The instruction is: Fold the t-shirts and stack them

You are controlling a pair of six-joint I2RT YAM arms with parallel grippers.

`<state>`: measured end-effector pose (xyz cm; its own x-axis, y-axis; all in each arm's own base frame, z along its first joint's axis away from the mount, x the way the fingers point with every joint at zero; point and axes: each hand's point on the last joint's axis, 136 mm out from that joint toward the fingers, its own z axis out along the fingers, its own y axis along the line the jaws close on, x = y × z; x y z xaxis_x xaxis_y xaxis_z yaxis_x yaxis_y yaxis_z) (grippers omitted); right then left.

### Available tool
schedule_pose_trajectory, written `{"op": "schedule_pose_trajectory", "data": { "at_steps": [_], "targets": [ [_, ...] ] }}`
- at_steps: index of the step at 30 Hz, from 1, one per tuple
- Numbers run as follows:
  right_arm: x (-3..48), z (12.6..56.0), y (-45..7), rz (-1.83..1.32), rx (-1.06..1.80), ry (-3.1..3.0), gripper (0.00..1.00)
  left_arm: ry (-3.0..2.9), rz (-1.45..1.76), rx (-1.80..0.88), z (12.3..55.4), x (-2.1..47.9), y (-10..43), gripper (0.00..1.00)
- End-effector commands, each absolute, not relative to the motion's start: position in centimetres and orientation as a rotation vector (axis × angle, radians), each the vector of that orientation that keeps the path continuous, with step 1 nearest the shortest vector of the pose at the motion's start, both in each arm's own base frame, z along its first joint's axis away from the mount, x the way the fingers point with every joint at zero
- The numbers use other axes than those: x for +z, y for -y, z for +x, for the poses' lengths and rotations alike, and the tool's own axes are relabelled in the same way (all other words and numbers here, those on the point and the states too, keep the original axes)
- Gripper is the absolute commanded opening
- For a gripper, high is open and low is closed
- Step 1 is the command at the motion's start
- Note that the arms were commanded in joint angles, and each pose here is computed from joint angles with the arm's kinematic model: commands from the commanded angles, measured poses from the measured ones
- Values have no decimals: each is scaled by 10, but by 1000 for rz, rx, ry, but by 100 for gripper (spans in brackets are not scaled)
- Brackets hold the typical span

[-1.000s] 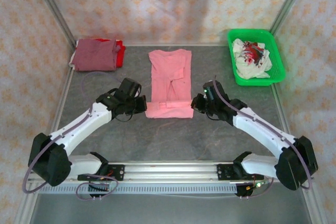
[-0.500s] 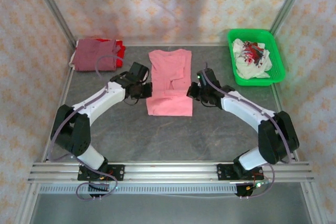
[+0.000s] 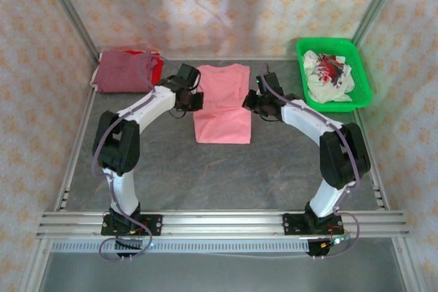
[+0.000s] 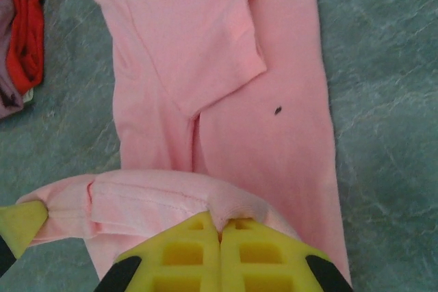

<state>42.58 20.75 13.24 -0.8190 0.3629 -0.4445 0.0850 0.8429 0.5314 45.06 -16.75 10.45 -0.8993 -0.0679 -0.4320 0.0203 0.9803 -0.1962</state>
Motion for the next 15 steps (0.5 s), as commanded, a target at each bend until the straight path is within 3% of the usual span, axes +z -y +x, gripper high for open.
{"op": "schedule_pose_trajectory", "data": {
  "at_steps": [1, 3, 5, 9, 12, 15],
  "targets": [
    [127, 452, -198, 325, 643, -2468, 29, -2702, -3, -194, 470, 100, 157, 23],
    [118, 465, -189, 352, 609, -2510, 39, -2685, -20, -157, 486, 105, 150, 41],
    [122, 470, -183, 342, 581, -2522, 46, -2656, -60, -107, 492, 120, 141, 48],
    [147, 449, -189, 268, 629, -2483, 47, -2559, -123, -143, 468, 156, 139, 52],
    [157, 411, -204, 204, 701, -2456, 40, -2495, -108, -207, 430, 161, 151, 51],
    [155, 381, -238, 109, 860, -2429, 29, -2486, -68, -356, 399, 137, 173, 44]
  ]
}}
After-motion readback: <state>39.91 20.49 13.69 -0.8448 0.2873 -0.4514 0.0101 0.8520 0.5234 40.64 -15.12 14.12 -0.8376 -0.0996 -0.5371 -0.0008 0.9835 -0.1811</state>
